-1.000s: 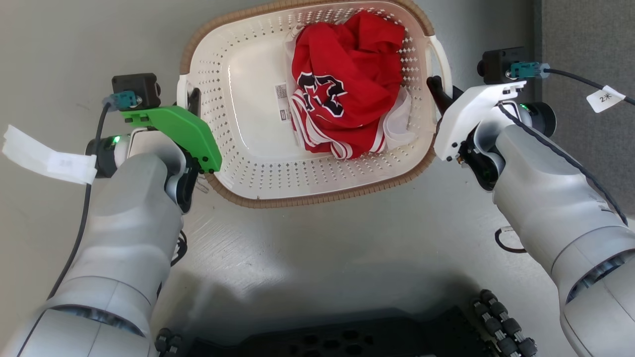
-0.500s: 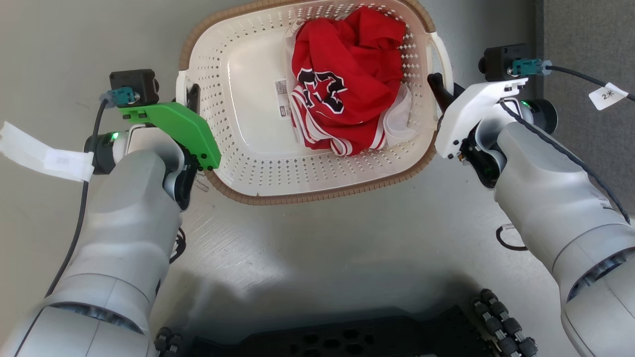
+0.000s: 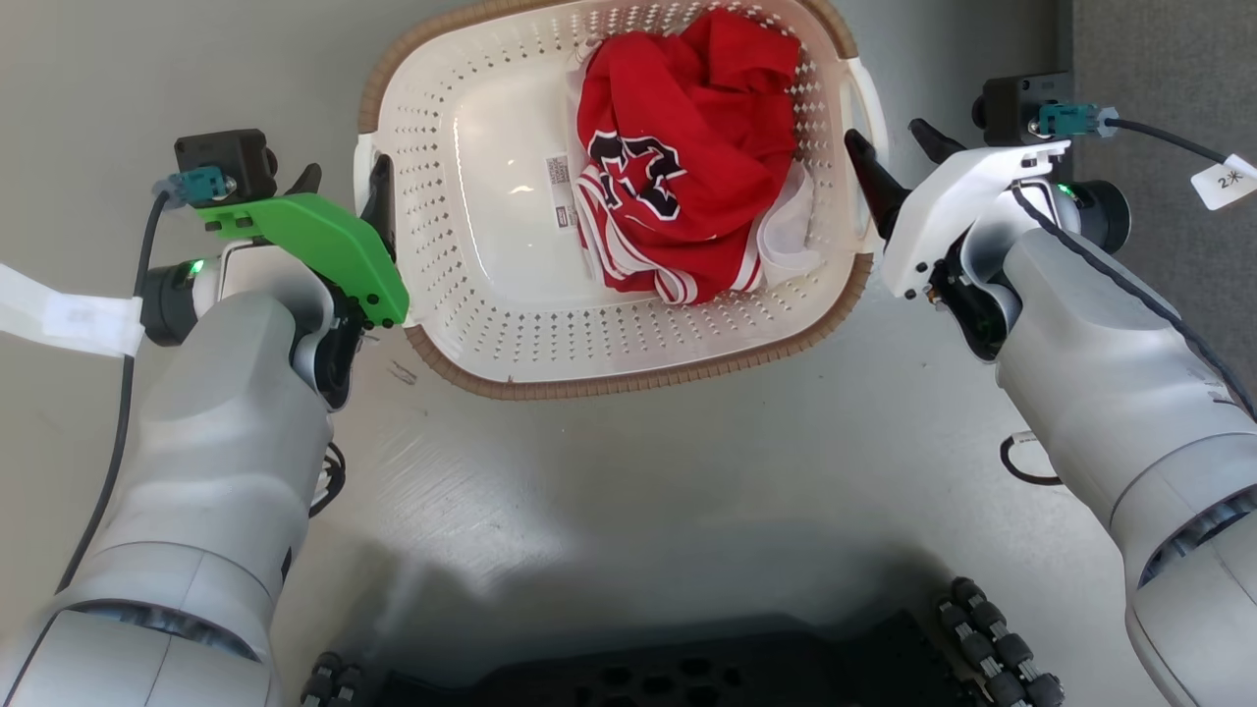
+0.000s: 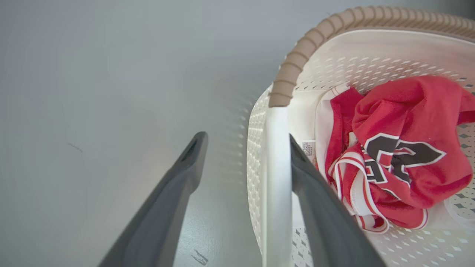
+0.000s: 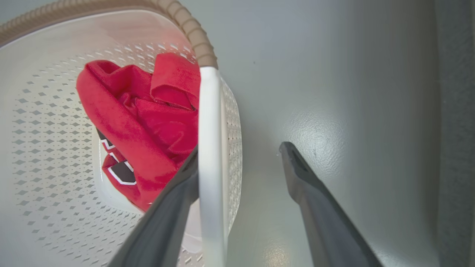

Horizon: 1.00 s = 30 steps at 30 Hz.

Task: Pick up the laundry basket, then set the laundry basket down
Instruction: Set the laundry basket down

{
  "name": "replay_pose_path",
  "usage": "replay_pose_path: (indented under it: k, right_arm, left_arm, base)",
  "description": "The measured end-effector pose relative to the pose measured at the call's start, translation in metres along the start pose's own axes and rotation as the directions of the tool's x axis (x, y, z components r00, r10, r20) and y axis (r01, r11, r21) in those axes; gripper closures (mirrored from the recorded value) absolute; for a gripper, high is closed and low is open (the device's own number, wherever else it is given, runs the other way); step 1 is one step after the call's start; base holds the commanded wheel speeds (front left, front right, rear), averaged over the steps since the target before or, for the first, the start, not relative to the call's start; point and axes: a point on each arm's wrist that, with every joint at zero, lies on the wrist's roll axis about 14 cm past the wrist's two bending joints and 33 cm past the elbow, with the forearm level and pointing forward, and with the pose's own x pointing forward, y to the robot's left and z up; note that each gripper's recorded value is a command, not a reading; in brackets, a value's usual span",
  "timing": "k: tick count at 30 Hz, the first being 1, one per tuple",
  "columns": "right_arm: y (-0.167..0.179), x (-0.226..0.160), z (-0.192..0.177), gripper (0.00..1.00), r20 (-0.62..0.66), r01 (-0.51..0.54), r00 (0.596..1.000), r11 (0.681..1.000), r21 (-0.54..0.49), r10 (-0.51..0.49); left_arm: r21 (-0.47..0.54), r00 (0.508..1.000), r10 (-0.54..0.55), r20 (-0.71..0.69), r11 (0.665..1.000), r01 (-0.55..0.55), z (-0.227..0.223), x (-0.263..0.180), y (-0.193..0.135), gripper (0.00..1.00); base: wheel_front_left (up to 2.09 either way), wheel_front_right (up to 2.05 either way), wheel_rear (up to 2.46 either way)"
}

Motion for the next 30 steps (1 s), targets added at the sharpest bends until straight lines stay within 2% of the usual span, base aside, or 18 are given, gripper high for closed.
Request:
replay_pose_path:
  k: [12,18,30]
  right_arm:
    - [0.006,-0.017,0.028,0.0,0.092,0.0,0.996,1.0,-0.01,0.001]
    - [0.001,-0.038,0.035,0.0,0.126,0.022,0.992,1.0,-0.009,-0.021]
    - [0.011,-0.081,0.072,0.0,0.251,0.03,0.967,0.999,0.017,-0.033]
  left_arm:
    - [0.053,0.997,-0.024,0.08,0.998,0.02,0.022,-0.019,-0.011,0.0]
    - [0.078,0.994,-0.027,0.107,0.997,0.019,0.028,-0.037,-0.017,0.0]
    - [0.089,0.966,-0.061,0.25,0.995,0.04,0.075,-0.076,-0.043,0.0]
  base:
    - [0.0,0.0,0.0]
    - [0.0,0.0,0.0]
    - [0.0,0.0,0.0]
